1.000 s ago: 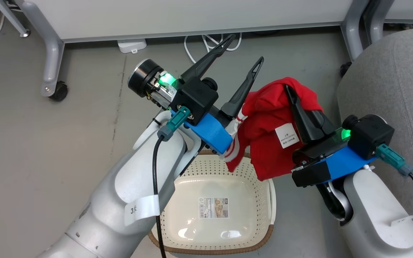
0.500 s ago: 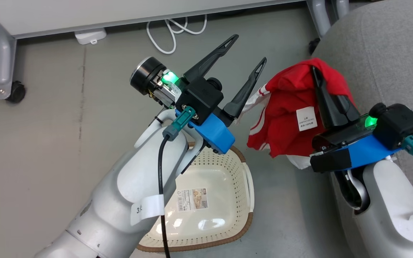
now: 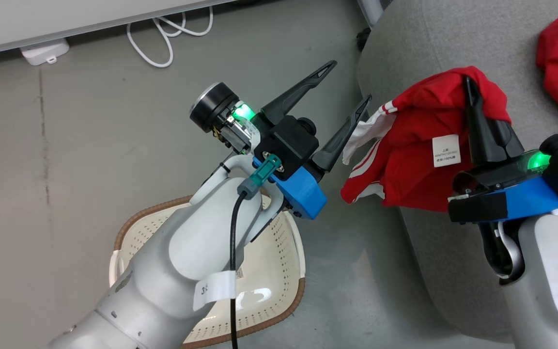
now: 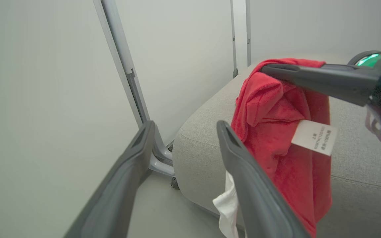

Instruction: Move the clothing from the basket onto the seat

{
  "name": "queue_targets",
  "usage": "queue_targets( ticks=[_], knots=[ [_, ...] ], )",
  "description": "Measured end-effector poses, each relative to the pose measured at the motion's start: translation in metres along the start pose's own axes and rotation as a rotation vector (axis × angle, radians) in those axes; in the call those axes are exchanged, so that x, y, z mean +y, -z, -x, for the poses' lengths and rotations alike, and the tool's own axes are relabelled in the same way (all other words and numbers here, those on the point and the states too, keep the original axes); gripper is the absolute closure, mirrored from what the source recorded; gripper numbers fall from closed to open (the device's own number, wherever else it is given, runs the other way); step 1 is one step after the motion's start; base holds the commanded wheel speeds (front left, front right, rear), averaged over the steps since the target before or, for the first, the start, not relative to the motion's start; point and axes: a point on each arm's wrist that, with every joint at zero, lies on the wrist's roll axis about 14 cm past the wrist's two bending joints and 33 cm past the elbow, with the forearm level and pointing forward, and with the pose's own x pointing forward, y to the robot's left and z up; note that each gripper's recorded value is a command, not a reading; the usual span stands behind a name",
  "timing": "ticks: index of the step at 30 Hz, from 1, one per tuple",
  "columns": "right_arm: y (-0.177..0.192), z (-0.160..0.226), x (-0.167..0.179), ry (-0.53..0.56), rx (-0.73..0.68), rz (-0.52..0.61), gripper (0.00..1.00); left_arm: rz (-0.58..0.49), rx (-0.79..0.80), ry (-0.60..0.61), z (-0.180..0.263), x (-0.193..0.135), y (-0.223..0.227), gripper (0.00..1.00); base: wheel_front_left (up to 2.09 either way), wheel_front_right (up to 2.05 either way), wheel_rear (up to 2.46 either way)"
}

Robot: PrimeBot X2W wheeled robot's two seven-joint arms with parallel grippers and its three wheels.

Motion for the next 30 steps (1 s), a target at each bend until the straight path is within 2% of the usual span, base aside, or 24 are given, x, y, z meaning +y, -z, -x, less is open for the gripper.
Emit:
queue_targets(
  ticks=[15,30],
  knots=[
    [0.012,0.035,-0.049,0.158,0.059,0.031,1.00,0.041,0.034,0.151,-0.018,-0.047,0.026,0.00,0.00,0.00,0.00],
    [0.011,0.040,-0.053,0.178,0.059,0.036,1.00,0.053,0.034,0.177,-0.022,-0.055,0.026,0.00,0.00,0.00,0.00]
  ],
)
